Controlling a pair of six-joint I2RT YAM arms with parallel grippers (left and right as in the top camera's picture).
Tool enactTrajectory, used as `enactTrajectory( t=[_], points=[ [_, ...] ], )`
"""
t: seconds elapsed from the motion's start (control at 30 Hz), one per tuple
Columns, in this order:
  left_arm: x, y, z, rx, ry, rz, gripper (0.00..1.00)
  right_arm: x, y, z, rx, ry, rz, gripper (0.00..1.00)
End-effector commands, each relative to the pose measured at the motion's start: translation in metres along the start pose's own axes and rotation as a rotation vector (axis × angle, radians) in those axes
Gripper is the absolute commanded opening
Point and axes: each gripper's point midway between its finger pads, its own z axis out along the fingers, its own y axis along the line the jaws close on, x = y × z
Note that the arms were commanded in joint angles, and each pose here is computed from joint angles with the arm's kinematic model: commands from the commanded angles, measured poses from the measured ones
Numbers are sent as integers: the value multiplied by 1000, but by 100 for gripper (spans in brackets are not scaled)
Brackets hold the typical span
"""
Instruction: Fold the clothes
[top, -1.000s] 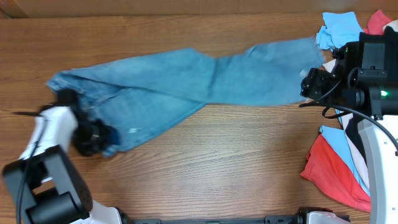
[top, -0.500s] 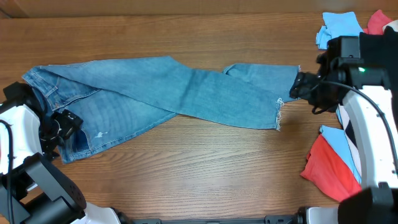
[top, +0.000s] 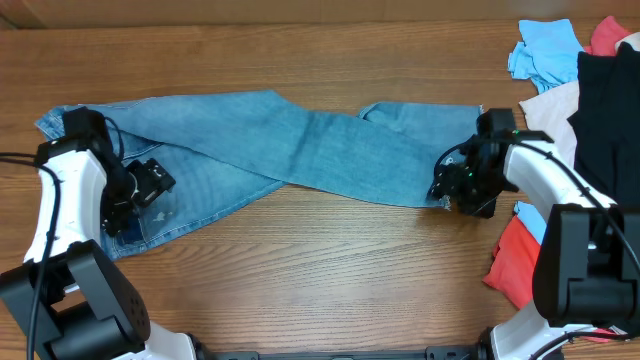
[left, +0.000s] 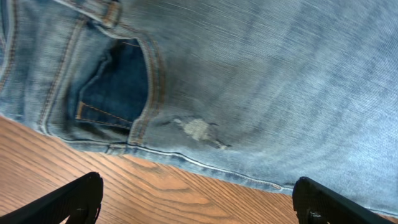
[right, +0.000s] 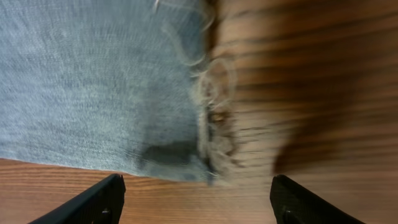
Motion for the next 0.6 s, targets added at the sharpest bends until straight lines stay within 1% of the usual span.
enactTrajectory(
  t=[0.0,0.07,0.13,0.2,0.23,0.27,0.33,0.47,0.57],
  points=[
    [1,-4,2,-25,-6,41,100,13,16,16,-70,26,-42,79],
    [4,-6,4,-27,-2,49,100,14,19,21,-73,18,-61,78],
    [5,-6,6,-28,1,51,100,12,23,24,-79,-1,-77,75],
    [7,-5,8,-29,6,51,100,6,26,25,-86,-28,-83,58],
    [8,-4,10,-32,10,51,100,2,27,25,-90,-42,-85,45],
    [9,-4,11,-33,12,51,100,0,28,25,-93,-51,-88,27],
    [11,-2,14,-36,19,51,100,-3,28,24,-94,-65,-92,4],
    [14,1,17,-51,25,51,100,-7,25,15,-63,-78,-54,4],
    [14,2,19,-53,21,51,100,-17,37,-15,-81,-133,-71,4]
  ],
)
